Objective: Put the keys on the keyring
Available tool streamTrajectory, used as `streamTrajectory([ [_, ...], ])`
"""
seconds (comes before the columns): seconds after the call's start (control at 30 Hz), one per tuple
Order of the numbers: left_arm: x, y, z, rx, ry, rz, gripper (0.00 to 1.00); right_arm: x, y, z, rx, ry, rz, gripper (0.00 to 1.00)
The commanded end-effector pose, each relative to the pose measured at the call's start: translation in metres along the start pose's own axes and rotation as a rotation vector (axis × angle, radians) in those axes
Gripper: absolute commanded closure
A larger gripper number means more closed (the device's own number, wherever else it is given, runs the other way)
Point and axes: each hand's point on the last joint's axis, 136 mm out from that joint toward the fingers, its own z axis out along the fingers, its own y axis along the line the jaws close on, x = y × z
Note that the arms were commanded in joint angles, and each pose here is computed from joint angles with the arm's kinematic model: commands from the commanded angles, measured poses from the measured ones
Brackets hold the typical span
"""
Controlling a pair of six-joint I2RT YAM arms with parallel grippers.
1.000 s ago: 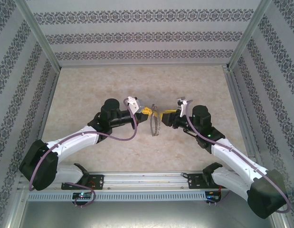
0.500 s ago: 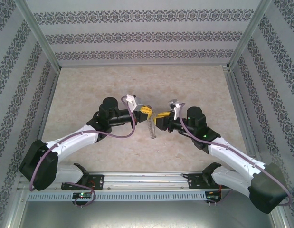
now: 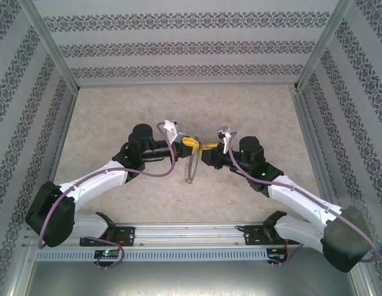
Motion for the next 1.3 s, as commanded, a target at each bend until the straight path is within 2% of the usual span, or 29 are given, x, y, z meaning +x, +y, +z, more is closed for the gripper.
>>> streamTrajectory([
  [0.0,-0.020,0.002,-0.002,0.014,-0.036,0.010,1.00,-0.018,0.011,-0.003,-0.011,-0.053,-0.050,0.76],
  [0.2,-0.023,0.004,-0.002,0.007,-0.049,0.005,1.00,-0.011,0.012,-0.008,-0.011,-0.035,-0.063,0.93],
  [0.33,-0.025,0.005,-0.002,0.005,-0.060,0.007,1.00,-0.005,0.014,-0.007,-0.021,-0.018,-0.067,1.00],
  [0.97,-0.038,0.011,-0.007,-0.026,-0.120,0.019,1.00,0.027,0.031,0.014,-0.078,0.117,-0.108,1.00],
  [1.27,-0.033,0.011,-0.006,-0.017,-0.113,0.003,1.00,0.009,0.037,0.012,-0.067,0.058,-0.129,1.00],
])
